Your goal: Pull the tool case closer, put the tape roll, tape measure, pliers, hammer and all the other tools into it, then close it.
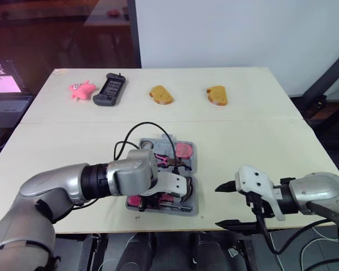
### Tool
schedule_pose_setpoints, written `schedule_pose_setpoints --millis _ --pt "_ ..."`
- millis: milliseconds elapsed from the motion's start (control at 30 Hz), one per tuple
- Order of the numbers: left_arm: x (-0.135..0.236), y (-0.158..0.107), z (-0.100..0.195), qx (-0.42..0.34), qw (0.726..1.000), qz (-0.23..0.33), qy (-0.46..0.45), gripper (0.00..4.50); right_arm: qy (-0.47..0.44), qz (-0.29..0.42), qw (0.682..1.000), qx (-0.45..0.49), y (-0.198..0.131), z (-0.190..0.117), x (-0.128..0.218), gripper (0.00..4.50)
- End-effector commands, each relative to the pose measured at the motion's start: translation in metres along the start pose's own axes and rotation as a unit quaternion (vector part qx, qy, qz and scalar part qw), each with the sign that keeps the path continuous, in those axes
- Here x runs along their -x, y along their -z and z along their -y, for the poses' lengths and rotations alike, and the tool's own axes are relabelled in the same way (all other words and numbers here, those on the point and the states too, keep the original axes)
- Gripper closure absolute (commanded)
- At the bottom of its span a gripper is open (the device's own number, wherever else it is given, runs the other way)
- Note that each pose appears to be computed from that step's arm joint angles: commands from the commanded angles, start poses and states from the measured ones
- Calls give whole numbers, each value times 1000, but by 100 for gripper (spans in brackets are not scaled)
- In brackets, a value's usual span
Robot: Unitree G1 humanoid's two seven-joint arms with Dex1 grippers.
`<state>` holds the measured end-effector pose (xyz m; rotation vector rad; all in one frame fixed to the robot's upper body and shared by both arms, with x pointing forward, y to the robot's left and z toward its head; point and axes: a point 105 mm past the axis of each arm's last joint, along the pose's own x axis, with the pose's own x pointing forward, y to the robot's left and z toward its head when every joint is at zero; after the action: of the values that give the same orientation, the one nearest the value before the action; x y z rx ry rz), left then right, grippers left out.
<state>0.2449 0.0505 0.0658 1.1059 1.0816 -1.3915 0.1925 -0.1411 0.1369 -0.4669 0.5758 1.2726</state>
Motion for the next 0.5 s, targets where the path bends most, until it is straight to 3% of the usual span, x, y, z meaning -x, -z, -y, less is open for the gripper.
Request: schedule_pose_setpoints --millis 33,433,500 --pt "2 -8 -2 -5 1000 17 -9 413 1 9 1000 15 -5 1 1 0" --pt "5 -11 -4 -11 999 23 -24 413 -2 6 1000 19 -6 1 1 0" --pt "10 -12 -5 -3 999 31 -26 311 -2 6 1000 19 -6 1 1 0"
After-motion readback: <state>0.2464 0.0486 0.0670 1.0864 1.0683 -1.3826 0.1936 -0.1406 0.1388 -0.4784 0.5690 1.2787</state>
